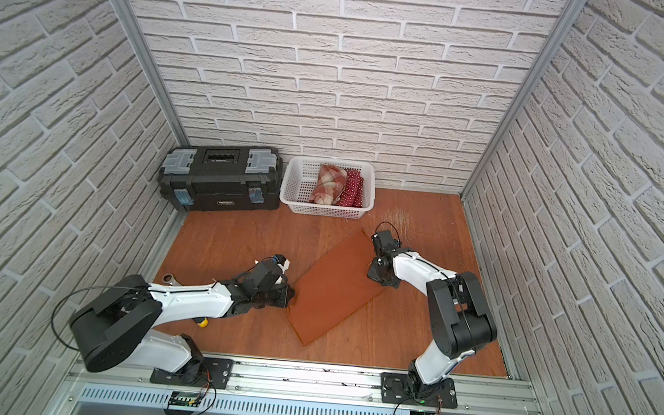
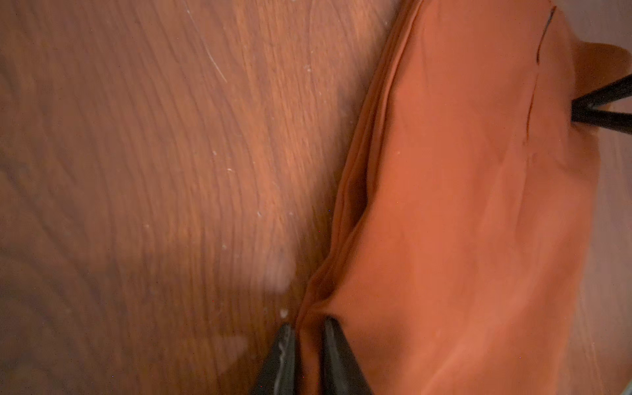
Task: Roll up the skirts
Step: Adjust the skirt at the center of the board.
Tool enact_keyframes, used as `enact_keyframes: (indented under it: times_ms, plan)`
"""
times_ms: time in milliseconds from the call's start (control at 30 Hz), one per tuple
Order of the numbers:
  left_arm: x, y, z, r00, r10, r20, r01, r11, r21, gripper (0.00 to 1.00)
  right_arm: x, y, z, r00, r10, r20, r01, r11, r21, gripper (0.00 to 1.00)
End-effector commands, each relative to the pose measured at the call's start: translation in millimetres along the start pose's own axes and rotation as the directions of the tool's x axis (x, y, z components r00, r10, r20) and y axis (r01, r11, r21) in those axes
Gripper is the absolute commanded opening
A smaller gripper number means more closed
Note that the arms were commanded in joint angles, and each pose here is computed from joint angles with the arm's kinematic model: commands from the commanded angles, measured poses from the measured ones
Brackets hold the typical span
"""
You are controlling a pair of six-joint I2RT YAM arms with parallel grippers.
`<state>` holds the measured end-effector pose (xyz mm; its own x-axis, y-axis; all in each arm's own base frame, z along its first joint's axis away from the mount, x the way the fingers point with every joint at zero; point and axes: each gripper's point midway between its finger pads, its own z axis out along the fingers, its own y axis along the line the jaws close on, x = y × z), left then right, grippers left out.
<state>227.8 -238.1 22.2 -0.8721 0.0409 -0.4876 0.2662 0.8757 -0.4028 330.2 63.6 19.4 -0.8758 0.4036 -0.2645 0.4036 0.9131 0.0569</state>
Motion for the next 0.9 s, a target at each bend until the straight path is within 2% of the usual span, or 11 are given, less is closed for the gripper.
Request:
enact_keyframes:
  times_ms: [0, 167, 233, 267, 300, 333, 433, 533, 700, 867]
  plan:
    - [14.0, -9.9, 5.0, 0.999, -0.021, -0.048, 0.022, 0.999, 0.029, 0.17, -3.2, -4.6, 10.2, 0.997, -0.004, -0.081, 0.004, 1.000, -0.001, 0.02]
    - [27.9, -36.8, 1.8, 0.997, -0.036, -0.065, 0.042, 0.995, 0.089, 0.16, -47.3, -6.6, 14.1, 0.999, 0.014, -0.041, -0.013, 1.000, 0.013, 0.02]
    - [33.2, -51.9, -1.6, 0.997, -0.034, -0.071, 0.043, 0.992, 0.123, 0.20, -62.1, -6.0, 13.7, 0.999, 0.023, -0.036, -0.023, 1.000, 0.005, 0.02]
    - [34.4, -57.8, -4.8, 0.997, -0.032, -0.070, 0.042, 0.990, 0.135, 0.24, -69.9, -2.8, 13.1, 1.000, 0.014, -0.021, -0.014, 1.000, -0.002, 0.02]
    - [35.0, -59.6, -7.6, 0.997, -0.033, -0.067, 0.042, 0.990, 0.134, 0.31, -76.4, -1.4, 12.8, 1.000, 0.004, -0.011, -0.004, 1.000, -0.001, 0.02]
    - [35.7, -58.2, -10.7, 0.997, -0.034, -0.063, 0.041, 0.992, 0.121, 0.44, -82.6, 3.4, 11.2, 1.000, -0.012, -0.009, 0.012, 1.000, -0.015, 0.02]
    - [28.7, -48.2, -23.5, 0.999, -0.044, -0.019, 0.046, 0.996, 0.078, 0.65, -94.5, 17.3, 6.8, 0.999, -0.054, -0.003, 0.053, 0.997, -0.060, 0.02]
    - [23.8, -45.6, -31.9, 0.999, -0.038, 0.012, 0.037, 0.996, 0.078, 0.77, -99.0, 29.2, 2.6, 0.998, -0.066, 0.002, 0.065, 0.991, -0.113, 0.03]
    - [32.3, -54.1, -23.8, 1.000, -0.008, -0.026, 0.011, 0.992, 0.125, 0.76, -90.4, 30.5, -8.6, 0.998, -0.055, 0.001, 0.054, 0.989, -0.136, 0.03]
    - [62.2, -48.1, -8.5, 0.987, -0.008, -0.162, 0.026, 0.994, 0.107, 0.67, -62.7, 19.7, -32.3, 0.999, -0.042, 0.030, 0.046, 0.988, -0.149, 0.04]
